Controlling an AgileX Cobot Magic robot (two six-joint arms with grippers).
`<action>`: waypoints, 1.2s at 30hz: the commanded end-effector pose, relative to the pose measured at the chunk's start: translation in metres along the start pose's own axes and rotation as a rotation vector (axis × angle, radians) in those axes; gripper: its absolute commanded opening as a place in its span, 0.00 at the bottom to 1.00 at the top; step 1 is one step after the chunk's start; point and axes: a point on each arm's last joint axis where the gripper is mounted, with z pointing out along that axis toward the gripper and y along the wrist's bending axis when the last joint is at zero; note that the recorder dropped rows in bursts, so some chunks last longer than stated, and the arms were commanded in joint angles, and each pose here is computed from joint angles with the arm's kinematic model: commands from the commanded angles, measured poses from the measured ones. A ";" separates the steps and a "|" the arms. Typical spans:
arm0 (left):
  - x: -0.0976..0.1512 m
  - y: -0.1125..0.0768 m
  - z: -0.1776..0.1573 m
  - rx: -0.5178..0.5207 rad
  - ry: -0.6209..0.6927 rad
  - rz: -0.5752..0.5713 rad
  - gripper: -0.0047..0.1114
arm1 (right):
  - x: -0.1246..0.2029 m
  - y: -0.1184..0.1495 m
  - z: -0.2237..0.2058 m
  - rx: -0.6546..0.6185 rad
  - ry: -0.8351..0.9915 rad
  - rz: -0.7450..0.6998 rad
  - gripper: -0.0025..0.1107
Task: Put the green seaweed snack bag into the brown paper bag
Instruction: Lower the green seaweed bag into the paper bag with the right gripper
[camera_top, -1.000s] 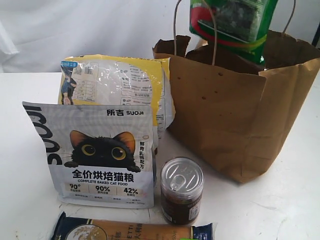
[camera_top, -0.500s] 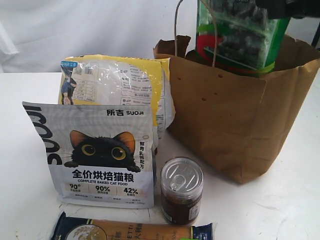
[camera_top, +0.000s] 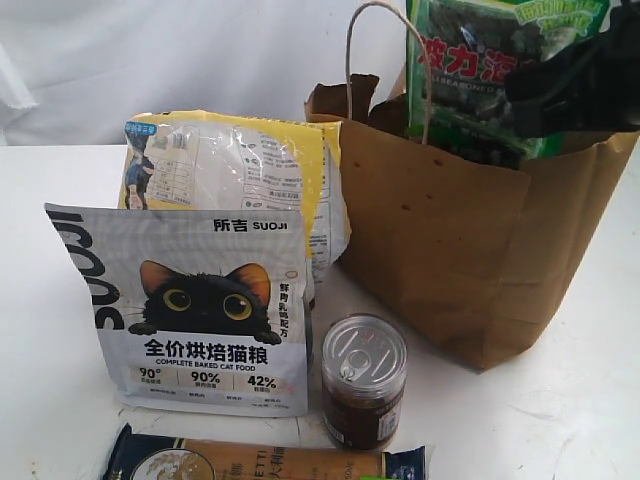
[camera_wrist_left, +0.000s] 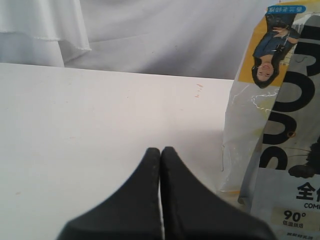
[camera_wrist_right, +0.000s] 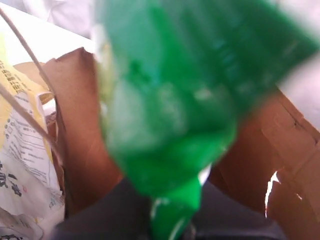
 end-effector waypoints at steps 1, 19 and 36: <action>0.001 0.000 0.000 0.005 -0.009 0.002 0.04 | 0.011 -0.005 0.005 0.032 0.008 0.030 0.02; 0.001 0.000 0.000 0.005 -0.009 0.002 0.04 | 0.010 -0.006 0.006 0.043 -0.004 0.057 0.43; 0.001 0.000 0.000 0.005 -0.009 0.002 0.04 | -0.034 -0.001 -0.019 0.005 -0.134 0.045 0.55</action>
